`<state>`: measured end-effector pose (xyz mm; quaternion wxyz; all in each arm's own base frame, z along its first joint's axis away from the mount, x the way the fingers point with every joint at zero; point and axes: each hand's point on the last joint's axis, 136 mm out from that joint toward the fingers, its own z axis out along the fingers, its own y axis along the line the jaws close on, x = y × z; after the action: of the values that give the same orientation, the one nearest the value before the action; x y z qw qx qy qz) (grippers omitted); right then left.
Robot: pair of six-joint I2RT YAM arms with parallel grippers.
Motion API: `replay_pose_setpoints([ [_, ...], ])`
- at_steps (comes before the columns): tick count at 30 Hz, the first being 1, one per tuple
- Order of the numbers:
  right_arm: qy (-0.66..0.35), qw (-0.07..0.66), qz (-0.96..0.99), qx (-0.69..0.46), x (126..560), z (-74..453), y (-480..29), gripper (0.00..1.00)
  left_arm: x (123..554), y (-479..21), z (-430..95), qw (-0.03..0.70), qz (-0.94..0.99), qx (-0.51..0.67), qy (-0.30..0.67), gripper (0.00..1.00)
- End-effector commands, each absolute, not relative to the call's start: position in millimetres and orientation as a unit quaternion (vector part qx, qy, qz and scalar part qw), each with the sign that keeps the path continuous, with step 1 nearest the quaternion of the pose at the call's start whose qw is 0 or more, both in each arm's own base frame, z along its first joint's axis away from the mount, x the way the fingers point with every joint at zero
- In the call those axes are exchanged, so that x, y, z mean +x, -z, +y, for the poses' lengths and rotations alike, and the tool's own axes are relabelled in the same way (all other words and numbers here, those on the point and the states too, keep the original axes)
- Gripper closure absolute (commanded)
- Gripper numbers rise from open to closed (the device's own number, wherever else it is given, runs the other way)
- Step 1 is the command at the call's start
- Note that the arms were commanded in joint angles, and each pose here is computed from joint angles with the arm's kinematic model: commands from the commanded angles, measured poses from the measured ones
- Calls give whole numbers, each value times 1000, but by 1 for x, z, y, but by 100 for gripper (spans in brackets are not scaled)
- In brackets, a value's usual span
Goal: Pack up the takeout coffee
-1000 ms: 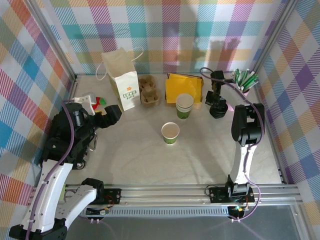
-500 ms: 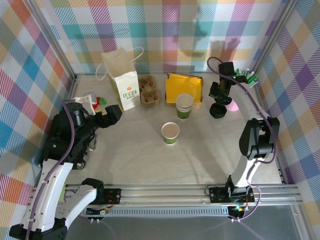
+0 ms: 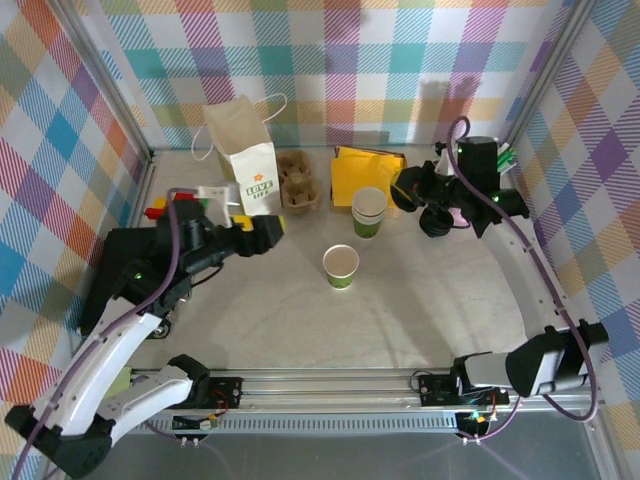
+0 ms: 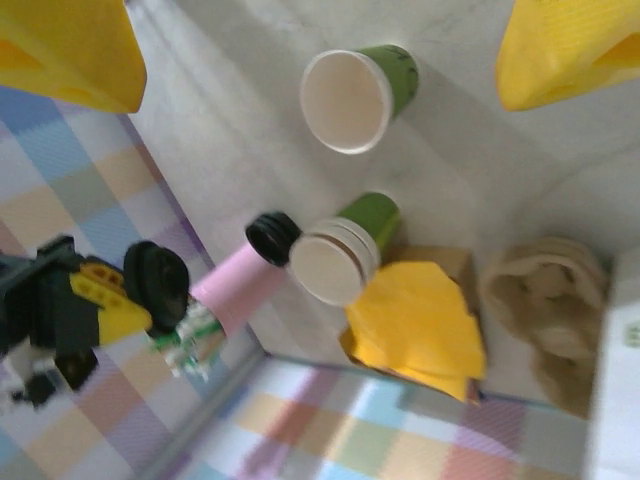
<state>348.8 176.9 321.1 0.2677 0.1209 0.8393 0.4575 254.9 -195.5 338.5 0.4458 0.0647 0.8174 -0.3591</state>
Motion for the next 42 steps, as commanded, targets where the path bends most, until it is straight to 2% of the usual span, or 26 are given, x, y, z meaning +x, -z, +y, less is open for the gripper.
replay_pose_setpoints([
  [1,-533,245,803,109,328,207,-352,91,259,-344,-234,456,802,101,373,10],
  [8,-560,225,791,104,300,239,-356,91,253,-352,-303,466,754,182,425,4],
  [14,-569,208,789,108,291,255,-349,91,253,-343,-332,478,739,217,423,2],
  [24,-574,189,789,113,288,269,-336,91,275,-322,-348,489,748,189,407,13],
  [27,-575,188,788,115,287,269,-335,91,279,-319,-351,489,750,186,405,20],
  [35,-575,182,789,116,285,271,-333,90,285,-301,-355,479,763,184,393,58],
  [42,-563,198,794,115,283,265,-334,88,284,-304,-355,482,756,174,407,75],
])
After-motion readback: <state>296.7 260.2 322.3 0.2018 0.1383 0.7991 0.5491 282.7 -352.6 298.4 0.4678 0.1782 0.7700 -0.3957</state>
